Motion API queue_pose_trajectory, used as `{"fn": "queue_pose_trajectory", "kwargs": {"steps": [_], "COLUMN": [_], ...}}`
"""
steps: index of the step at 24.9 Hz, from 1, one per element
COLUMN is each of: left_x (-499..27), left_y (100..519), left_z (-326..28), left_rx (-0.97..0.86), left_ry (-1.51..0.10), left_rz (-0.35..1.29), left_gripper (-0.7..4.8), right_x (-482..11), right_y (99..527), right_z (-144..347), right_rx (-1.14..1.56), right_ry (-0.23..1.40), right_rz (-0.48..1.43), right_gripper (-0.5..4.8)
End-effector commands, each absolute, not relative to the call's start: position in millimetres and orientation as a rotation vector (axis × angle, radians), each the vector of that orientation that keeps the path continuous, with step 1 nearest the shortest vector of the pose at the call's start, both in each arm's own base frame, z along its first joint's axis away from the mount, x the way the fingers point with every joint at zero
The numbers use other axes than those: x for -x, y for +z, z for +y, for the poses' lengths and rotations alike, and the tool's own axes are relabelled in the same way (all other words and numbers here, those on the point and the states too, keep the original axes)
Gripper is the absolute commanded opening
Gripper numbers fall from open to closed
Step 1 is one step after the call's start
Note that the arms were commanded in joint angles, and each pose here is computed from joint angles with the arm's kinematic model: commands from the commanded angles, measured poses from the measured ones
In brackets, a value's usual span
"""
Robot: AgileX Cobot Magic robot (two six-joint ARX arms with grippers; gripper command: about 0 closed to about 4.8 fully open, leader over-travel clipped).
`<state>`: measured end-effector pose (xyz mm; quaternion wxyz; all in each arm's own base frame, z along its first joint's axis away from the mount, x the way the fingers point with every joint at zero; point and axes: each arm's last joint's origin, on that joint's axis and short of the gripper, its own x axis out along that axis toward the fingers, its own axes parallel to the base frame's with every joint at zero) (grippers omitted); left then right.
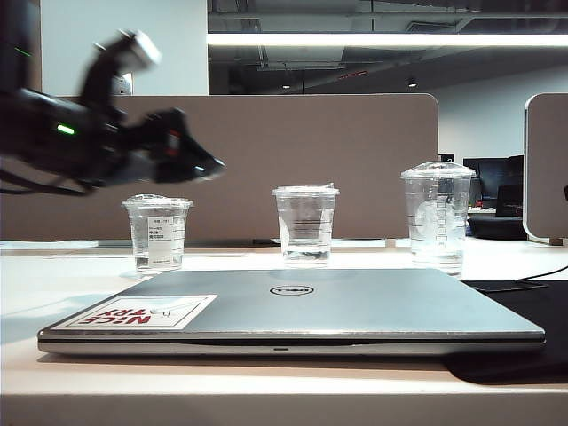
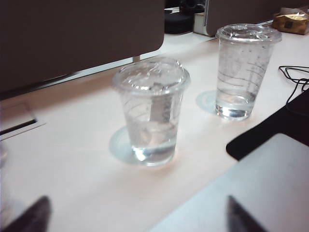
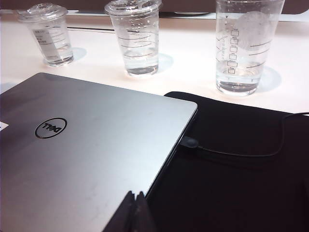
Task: Pick up the coffee cup on the middle and place it on the left side of the laptop.
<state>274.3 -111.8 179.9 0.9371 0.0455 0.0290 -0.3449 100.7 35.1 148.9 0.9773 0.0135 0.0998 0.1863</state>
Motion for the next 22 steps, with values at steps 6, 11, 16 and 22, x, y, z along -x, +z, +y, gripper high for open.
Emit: {"fn": "queue_pose_trajectory", "kwargs": {"steps": [6, 11, 16, 22], "left_x": [-340.8, -372.3, -393.6, -417.1], "left_y": [162.8, 147.7, 141.2, 130.1], "left_z": [-148.0, -171.2, -182.7, -195.4], "left_rx": [0.0, -0.001, -0.009, 0.001], "left_ry": [-0.835, -0.854, -0.792, -0.826], "left_rz": [0.154, 0.207, 0.216, 0.244], "left_gripper": [4.79, 4.79, 4.79, 4.79], "right_x": [-101.0, -101.1, -101.1, -101.1], "right_y": [148.9, 149.0, 148.9, 148.9], "right_z": [35.1, 35.0, 35.0, 35.1], "right_rx": [-0.028, -0.028, -0.028, -0.028], "right_ry": [0.376, 0.373, 0.374, 0.374], "right_rz": [0.19, 0.189, 0.19, 0.19], "right_gripper": [-0.05, -0.05, -0.05, -0.05]}}
